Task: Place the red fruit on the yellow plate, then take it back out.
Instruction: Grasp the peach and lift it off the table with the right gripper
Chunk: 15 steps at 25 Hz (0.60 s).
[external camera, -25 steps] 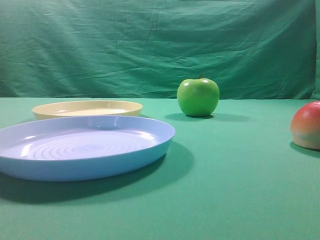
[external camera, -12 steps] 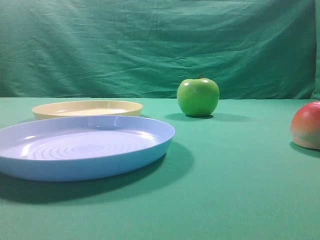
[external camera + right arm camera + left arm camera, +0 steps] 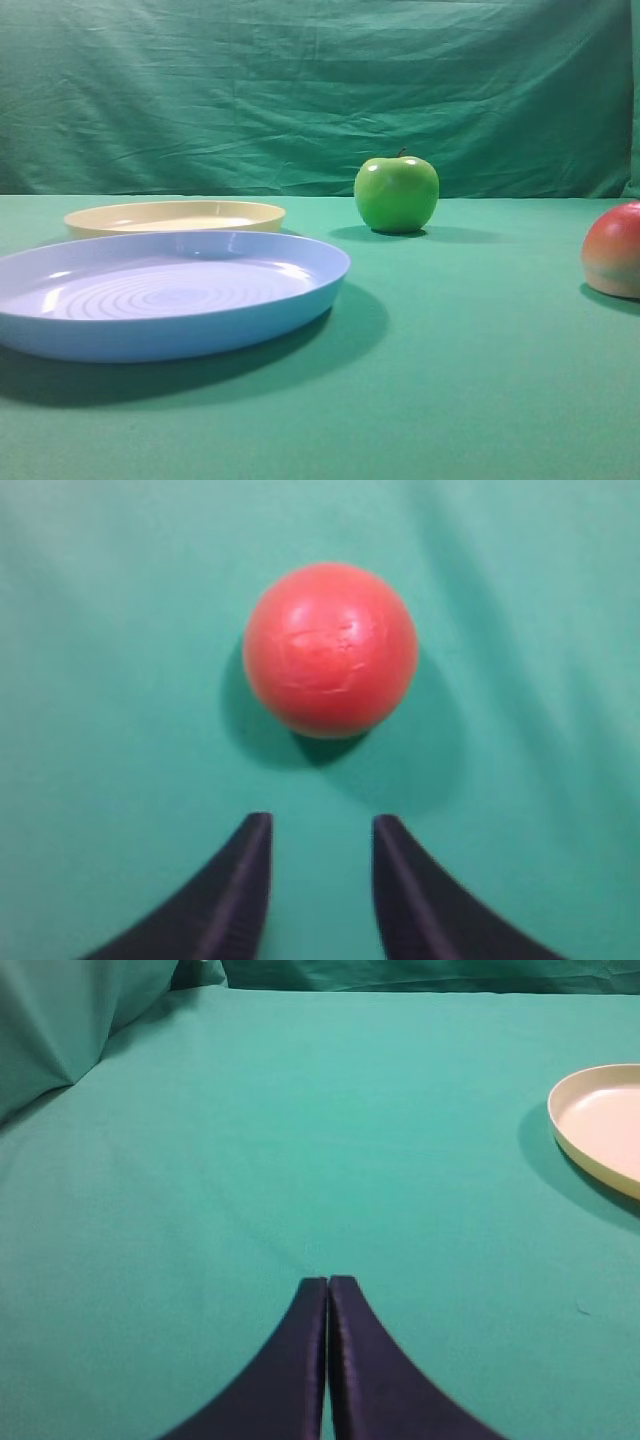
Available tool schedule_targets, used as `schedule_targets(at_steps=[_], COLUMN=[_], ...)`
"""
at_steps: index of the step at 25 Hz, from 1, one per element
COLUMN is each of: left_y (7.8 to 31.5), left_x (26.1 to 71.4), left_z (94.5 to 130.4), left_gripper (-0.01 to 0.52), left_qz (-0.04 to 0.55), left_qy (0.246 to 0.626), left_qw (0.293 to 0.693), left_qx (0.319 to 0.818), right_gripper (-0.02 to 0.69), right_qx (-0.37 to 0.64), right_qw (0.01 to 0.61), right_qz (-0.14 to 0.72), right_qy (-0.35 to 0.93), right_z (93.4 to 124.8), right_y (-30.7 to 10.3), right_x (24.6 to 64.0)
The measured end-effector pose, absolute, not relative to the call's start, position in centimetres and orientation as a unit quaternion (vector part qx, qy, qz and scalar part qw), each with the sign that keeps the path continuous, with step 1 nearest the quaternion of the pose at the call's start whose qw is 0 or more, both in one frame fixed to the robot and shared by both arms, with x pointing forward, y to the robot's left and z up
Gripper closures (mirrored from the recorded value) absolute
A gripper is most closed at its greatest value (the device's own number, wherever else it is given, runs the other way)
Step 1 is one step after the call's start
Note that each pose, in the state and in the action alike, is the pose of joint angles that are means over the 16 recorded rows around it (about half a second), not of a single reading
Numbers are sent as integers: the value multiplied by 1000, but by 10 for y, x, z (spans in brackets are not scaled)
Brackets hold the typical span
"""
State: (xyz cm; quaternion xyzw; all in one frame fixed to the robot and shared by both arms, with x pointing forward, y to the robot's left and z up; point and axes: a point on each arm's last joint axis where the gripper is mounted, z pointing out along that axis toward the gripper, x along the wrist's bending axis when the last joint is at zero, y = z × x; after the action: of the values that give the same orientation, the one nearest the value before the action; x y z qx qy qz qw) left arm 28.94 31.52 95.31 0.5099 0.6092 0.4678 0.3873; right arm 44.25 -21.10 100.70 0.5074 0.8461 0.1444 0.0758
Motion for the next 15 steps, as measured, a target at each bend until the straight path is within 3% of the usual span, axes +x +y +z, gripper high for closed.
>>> schedule_targets(at_steps=[5,8,15], left_y=[315,315,315], left_x=[289,289,289], left_z=[953,953,953], left_gripper=[514,514,514], left_qz=[468,468,468], left_qy=[609,609,609], left_qw=[387,387,387], left_qx=[510,510,510], right_gripper=[113,41,44], right_qx=[508,509,510], right_qw=[81,84,84], right_qz=[145,147,143], right_qy=[845,844,844], right_z=[988,976,951], right_y=[-204,-200,-194], right_x=[462,472,488])
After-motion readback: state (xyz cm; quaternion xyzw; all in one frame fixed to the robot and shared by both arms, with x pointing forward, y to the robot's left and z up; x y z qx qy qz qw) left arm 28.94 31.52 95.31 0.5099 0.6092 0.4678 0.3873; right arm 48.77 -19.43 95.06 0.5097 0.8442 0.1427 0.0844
